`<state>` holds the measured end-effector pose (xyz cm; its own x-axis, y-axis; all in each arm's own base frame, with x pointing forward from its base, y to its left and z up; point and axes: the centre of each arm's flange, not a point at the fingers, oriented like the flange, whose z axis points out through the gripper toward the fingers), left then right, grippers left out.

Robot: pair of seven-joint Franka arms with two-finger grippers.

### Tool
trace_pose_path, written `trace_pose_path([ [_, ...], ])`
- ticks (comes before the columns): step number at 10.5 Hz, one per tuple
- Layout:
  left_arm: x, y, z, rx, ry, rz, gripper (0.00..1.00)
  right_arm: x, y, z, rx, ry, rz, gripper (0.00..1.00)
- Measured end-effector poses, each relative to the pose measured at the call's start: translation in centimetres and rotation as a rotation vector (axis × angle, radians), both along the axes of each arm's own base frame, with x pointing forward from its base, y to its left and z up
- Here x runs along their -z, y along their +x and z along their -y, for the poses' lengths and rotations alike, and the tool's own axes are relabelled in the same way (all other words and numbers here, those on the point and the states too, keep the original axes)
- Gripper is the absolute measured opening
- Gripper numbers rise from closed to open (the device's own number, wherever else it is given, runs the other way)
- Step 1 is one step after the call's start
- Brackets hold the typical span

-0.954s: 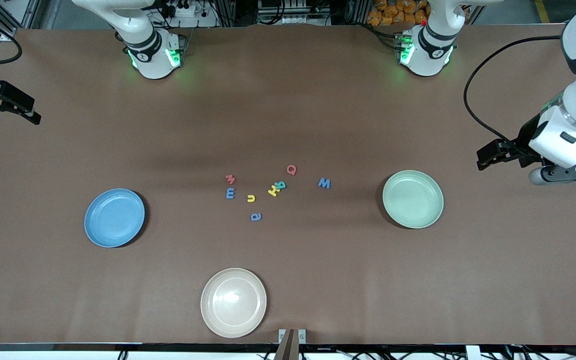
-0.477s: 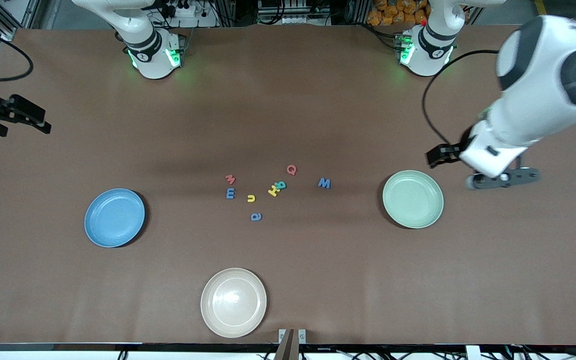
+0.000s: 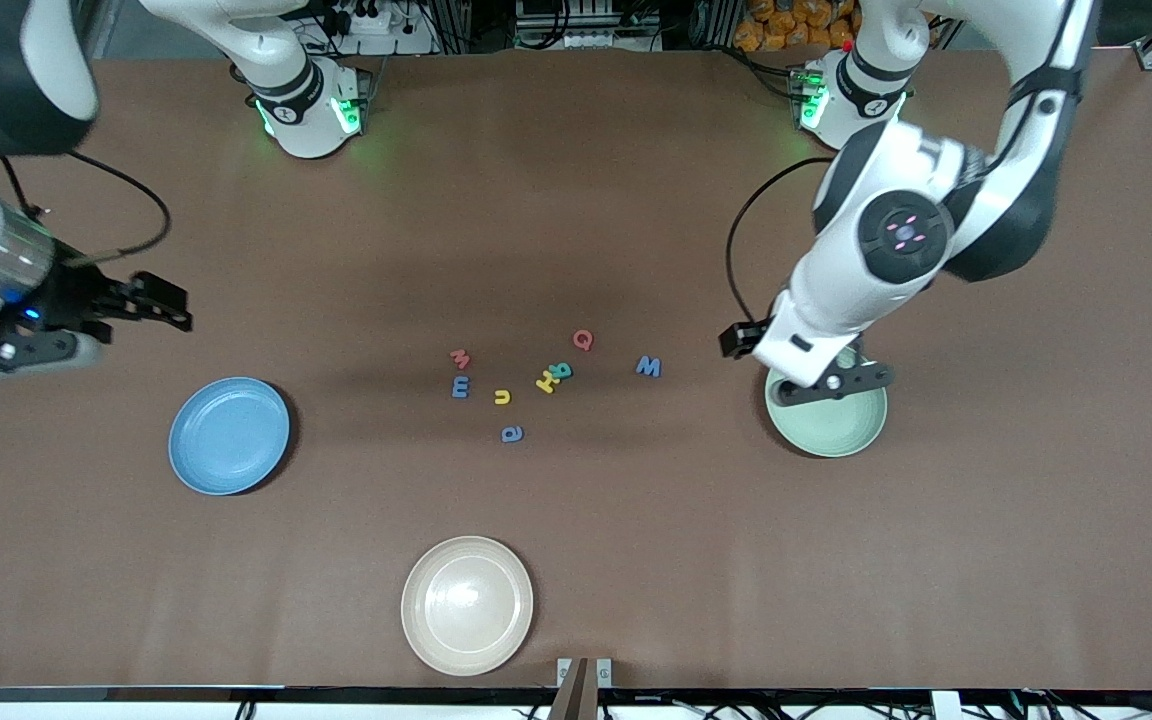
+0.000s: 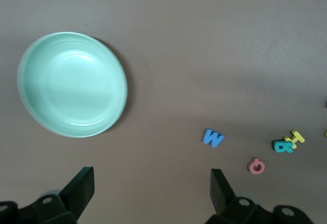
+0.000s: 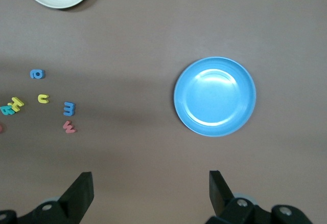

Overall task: Sort upper and lower case letters into plates
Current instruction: 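Move the left gripper to the blue W while the right gripper reaches the blue m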

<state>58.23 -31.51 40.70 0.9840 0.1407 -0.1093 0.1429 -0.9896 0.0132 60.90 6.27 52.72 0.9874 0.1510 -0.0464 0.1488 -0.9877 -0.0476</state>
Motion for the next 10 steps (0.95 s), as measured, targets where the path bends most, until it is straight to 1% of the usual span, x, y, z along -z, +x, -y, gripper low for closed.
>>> trace_pose_path([
  [1,2.3,-0.6,2.6,0.034,-0.005,0.005,1.00,2.4,1.0,-1.6,-0.020,0.001,-0.008,1.00],
  [3,6.7,-1.2,6.2,0.090,-0.018,0.031,1.00,8.5,2.9,-4.3,-0.037,0.029,-0.038,1.00],
  [5,11.3,-1.7,8.4,0.228,0.024,0.074,1.00,13.5,3.9,-5.3,-0.038,0.033,-0.077,1.00],
  [7,15.2,-2.0,9.4,0.322,0.031,0.082,1.00,17.2,4.3,-6.2,-0.046,0.029,-0.107,1.00],
  [9,17.0,-2.0,9.6,0.359,0.029,0.080,1.00,19.5,4.2,-8.2,-0.044,0.027,-0.099,1.00],
  [10,17.5,-2.2,9.7,0.363,0.029,0.078,1.00,20.6,3.4,-10.8,-0.035,0.021,-0.092,1.00],
])
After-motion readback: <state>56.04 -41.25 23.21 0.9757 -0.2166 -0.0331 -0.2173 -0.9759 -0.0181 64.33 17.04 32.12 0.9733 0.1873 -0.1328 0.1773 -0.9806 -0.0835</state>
